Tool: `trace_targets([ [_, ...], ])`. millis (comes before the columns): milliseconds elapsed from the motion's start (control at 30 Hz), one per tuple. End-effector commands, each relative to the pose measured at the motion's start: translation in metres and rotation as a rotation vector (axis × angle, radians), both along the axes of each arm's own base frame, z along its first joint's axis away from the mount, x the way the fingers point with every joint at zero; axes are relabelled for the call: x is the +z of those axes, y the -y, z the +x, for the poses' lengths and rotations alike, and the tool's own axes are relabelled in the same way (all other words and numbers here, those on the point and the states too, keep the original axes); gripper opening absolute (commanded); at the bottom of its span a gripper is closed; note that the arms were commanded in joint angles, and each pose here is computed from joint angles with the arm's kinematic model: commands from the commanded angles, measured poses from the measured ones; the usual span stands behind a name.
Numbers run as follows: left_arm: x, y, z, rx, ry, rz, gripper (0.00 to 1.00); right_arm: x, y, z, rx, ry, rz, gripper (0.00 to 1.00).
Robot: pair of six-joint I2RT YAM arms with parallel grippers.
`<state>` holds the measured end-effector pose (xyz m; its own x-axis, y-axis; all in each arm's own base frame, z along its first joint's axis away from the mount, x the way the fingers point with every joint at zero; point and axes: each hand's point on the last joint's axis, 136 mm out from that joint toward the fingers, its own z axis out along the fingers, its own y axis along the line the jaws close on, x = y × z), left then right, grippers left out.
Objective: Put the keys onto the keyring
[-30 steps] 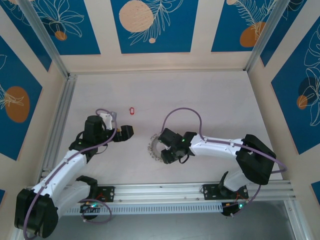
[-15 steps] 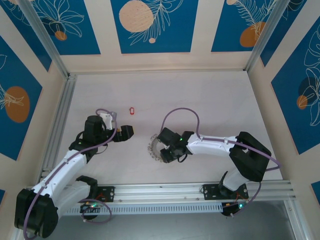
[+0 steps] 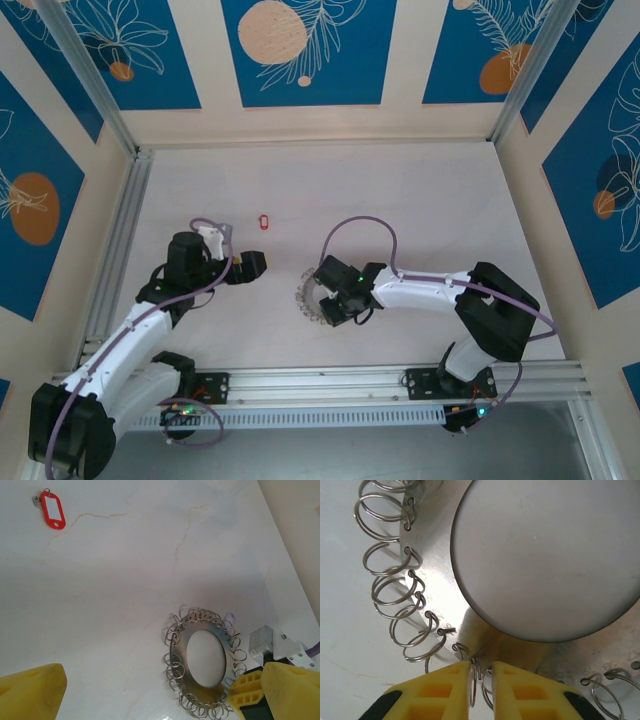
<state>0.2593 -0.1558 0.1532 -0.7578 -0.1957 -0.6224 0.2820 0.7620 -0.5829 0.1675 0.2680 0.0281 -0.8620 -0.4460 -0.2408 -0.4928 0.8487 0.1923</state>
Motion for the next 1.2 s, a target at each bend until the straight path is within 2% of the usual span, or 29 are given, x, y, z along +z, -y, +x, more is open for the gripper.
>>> trace_targets([
  [0,0.009,0.004,-0.004,-0.028,0.019,-0.003,0.99,0.001,-0.006,-0.003,0.023,-0.017,0.021,0.16],
  [200,0.011,0.002,-0.006,-0.026,0.023,0.008,0.97,0.003,-0.003,-0.005,0.033,-0.011,0.013,0.11],
  [367,0.013,0.001,-0.007,-0.023,0.025,0.012,0.97,0.002,0.002,-0.007,0.032,-0.013,0.005,0.17],
  [600,0.016,0.0,-0.009,-0.018,0.029,0.01,0.97,-0.002,-0.001,-0.011,0.041,-0.022,0.014,0.17],
  [767,0.017,-0.002,-0.01,-0.015,0.033,0.02,0.97,-0.003,0.001,-0.011,0.045,-0.017,0.009,0.12],
  [900,0.02,-0.002,-0.011,-0.017,0.04,0.019,0.97,0.001,0.003,-0.01,0.048,-0.006,0.0,0.0],
  [1033,0.022,-0.001,-0.011,-0.028,0.045,0.018,0.95,0.023,-0.005,-0.011,0.132,0.058,0.058,0.0],
  [1167,0.032,0.005,-0.013,-0.063,0.075,-0.009,0.91,0.072,-0.014,-0.018,0.277,0.168,0.17,0.0],
])
